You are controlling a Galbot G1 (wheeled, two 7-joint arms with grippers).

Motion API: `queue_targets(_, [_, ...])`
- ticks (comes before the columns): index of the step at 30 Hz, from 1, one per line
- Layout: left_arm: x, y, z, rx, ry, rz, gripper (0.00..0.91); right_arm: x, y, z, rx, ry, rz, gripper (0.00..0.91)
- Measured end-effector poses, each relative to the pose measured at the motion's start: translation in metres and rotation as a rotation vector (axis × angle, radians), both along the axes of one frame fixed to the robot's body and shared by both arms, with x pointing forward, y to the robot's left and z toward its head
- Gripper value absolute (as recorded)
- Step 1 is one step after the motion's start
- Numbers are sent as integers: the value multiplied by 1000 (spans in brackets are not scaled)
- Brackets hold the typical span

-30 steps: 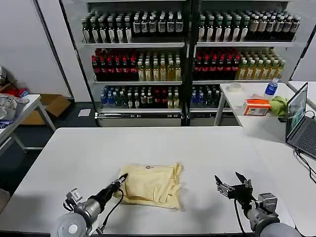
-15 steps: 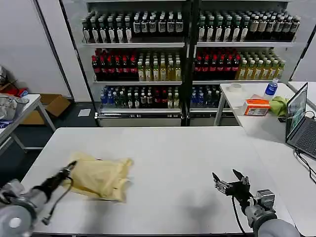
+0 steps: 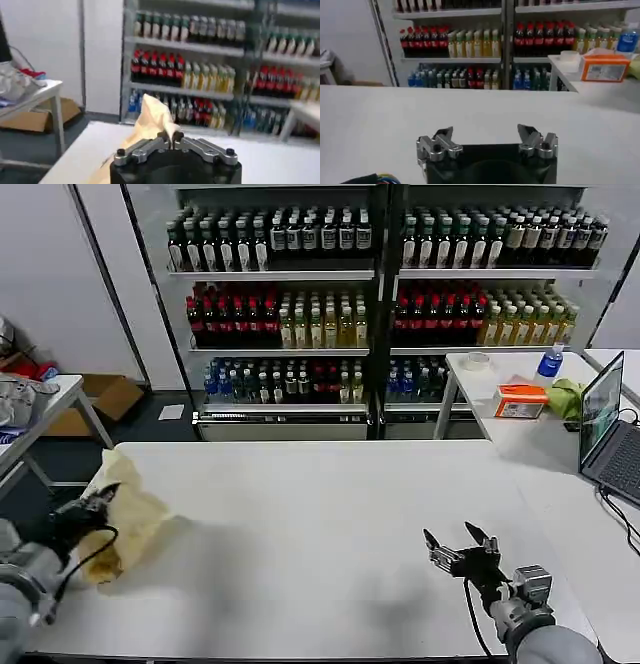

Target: Fold and organize the clothes.

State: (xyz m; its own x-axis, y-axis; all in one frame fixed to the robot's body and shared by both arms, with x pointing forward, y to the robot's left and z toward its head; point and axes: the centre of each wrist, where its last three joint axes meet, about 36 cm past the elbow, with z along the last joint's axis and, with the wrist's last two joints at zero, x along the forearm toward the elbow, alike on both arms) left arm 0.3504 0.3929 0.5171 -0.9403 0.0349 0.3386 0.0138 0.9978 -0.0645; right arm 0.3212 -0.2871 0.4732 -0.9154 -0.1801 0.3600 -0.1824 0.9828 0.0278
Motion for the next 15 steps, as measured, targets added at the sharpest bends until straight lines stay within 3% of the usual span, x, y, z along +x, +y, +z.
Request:
queue_targets(2, [2, -23, -24, 35, 32, -41, 20, 0, 0, -1, -1, -1, -2, 907])
queue_targets(6, [5, -70, -53, 75, 58, -143, 20, -2, 1, -3, -2, 4, -8, 907])
queue_targets(9, [8, -102, -64, 90, 60, -221, 20, -2, 1, -5, -2, 8, -12, 907])
queue_targets(15, [15, -146, -69, 64, 54, -321, 20, -3, 2, -9, 0, 12, -18, 907])
